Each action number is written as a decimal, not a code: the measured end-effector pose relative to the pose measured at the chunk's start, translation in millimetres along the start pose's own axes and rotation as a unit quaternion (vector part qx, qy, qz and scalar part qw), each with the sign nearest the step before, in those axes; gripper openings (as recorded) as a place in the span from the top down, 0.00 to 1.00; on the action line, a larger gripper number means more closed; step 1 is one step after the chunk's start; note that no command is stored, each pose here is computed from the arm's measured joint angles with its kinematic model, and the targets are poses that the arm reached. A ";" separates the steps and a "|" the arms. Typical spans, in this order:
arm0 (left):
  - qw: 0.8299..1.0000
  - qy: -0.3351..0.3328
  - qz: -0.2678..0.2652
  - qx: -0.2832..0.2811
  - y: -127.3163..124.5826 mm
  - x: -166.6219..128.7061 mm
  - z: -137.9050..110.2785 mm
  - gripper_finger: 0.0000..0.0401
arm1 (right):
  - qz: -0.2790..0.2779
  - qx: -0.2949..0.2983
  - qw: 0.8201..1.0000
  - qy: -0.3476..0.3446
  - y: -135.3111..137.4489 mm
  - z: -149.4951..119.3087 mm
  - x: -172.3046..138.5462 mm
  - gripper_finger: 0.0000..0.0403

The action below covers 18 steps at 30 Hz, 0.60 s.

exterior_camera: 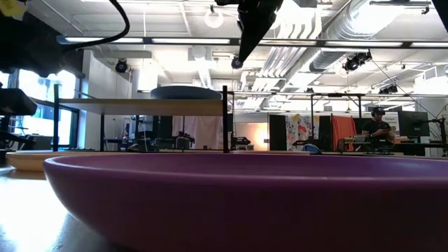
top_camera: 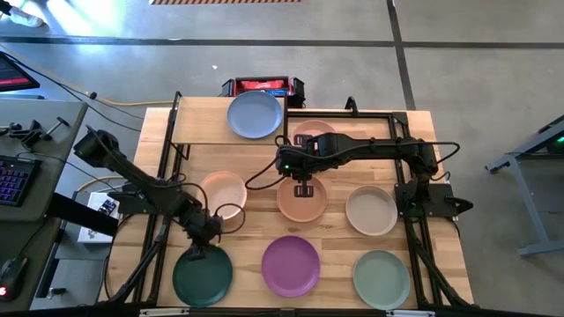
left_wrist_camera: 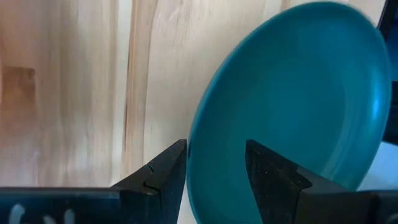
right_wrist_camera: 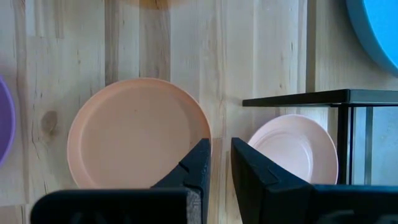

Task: Place and stack plates onto a shelf
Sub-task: Stack the dark green plate on top of the blue plate on the shelf

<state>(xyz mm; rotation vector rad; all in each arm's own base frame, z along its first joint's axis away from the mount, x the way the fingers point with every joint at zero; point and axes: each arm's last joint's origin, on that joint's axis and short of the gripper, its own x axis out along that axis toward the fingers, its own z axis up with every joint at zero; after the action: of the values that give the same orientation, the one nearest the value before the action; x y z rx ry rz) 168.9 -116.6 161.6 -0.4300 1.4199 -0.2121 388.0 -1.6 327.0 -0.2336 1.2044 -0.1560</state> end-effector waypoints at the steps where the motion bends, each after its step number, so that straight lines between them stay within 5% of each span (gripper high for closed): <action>1: 1.000 0.002 0.000 0.002 -0.6 0.9 -0.4 0.62 | 0.000 0.000 1.000 0.000 0.0 0.0 0.0 0.90; 18: 0.999 -0.016 0.018 -0.022 -1.9 4.5 0.4 0.62 | 0.013 0.000 1.000 -0.002 0.7 0.3 0.3 0.90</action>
<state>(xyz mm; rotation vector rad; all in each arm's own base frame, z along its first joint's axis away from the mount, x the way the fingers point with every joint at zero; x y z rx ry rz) 170.2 -120.0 158.4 -0.4413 1.4014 -0.1441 388.5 -1.0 326.7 -0.2179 1.2026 -0.1330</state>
